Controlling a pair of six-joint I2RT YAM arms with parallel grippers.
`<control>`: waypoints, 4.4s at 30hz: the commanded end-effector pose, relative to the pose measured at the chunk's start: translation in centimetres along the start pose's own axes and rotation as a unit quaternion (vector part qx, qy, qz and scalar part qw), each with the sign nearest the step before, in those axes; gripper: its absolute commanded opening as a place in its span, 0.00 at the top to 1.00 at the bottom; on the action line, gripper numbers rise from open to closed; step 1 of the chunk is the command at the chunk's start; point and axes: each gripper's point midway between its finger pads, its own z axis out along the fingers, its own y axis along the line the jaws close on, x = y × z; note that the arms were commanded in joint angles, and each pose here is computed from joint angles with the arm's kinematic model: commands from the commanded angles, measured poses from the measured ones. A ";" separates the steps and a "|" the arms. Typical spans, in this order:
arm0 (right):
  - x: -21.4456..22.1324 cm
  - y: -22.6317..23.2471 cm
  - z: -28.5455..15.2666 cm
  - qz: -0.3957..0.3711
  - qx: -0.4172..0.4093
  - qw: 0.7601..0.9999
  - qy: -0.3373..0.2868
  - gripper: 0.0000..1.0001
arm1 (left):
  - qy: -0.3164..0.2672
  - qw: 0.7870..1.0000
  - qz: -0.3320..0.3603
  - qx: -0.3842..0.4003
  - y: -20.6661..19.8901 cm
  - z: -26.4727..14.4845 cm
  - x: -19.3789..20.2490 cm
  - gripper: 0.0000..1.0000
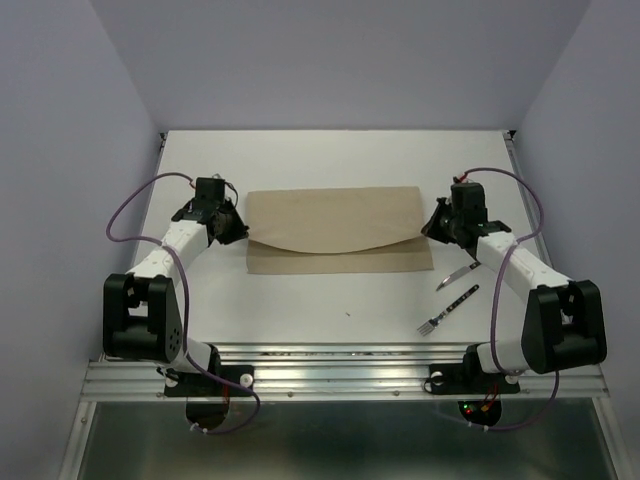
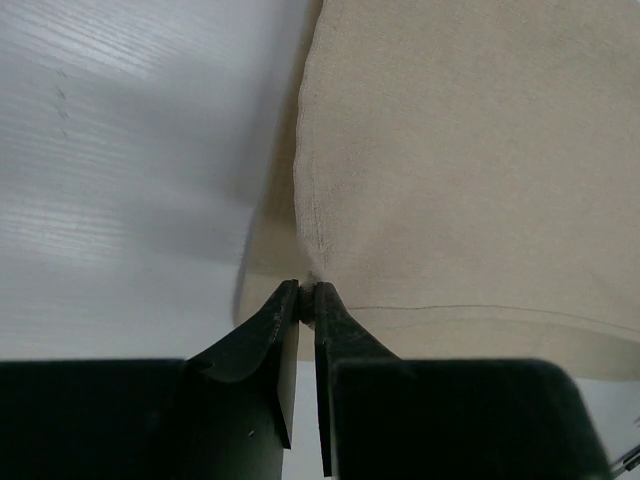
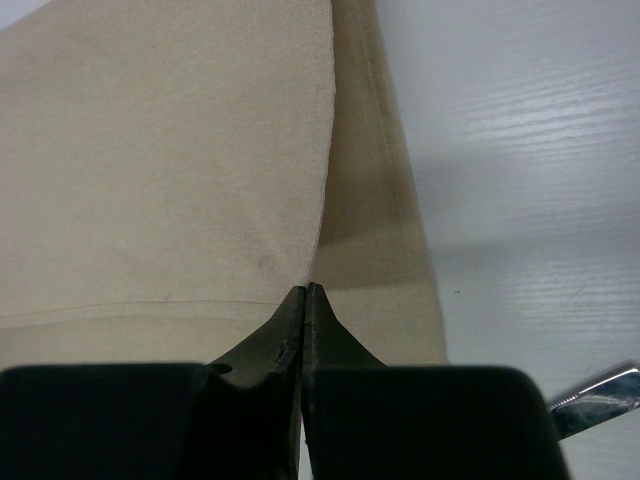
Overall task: Fold the napkin into a case and place the utensils inside
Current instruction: Fold and flatten the napkin at the center of the board.
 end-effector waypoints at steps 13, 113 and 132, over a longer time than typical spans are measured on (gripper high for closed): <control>-1.9 0.9 -4.4 0.013 -0.017 0.998 -0.053 0.99 | -0.041 0.998 -0.006 0.044 -1.7 -2.9 -0.9 1.00; 0.9 -0.9 4.5 0.084 0.052 0.994 0.039 0.99 | -0.015 0.998 -0.039 -0.042 1.3 -0.1 0.1 1.00; -6.1 3.6 -4.3 0.060 -0.017 0.997 -0.048 0.99 | -0.043 0.998 -0.040 -0.004 -1.0 -2.7 -3.1 1.00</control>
